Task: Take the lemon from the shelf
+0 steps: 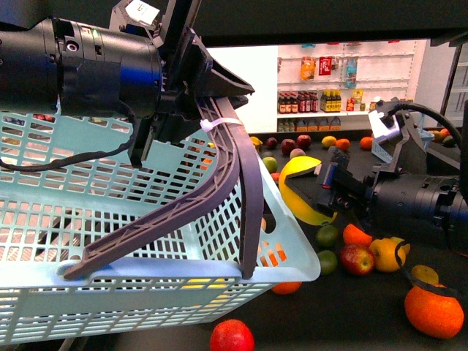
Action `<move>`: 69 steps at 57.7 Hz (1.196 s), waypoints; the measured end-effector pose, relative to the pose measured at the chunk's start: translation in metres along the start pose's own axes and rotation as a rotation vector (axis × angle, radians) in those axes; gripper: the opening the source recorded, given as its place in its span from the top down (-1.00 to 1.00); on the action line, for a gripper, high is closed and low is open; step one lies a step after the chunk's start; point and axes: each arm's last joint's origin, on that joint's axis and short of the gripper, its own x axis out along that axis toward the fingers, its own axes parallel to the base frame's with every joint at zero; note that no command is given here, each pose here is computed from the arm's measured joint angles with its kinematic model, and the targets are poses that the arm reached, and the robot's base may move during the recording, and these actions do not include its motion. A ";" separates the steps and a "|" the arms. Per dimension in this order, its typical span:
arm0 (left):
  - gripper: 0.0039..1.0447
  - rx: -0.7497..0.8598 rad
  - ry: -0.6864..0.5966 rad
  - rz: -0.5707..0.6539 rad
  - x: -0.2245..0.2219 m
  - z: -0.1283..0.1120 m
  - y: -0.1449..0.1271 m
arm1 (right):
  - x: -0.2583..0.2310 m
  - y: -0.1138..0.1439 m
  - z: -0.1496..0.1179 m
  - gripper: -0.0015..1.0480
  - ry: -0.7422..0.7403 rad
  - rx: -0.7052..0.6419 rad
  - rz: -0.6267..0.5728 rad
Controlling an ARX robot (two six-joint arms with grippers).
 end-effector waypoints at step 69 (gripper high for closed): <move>0.85 -0.005 0.000 0.002 0.000 0.000 0.000 | -0.021 0.003 -0.004 -0.86 0.009 -0.182 -0.186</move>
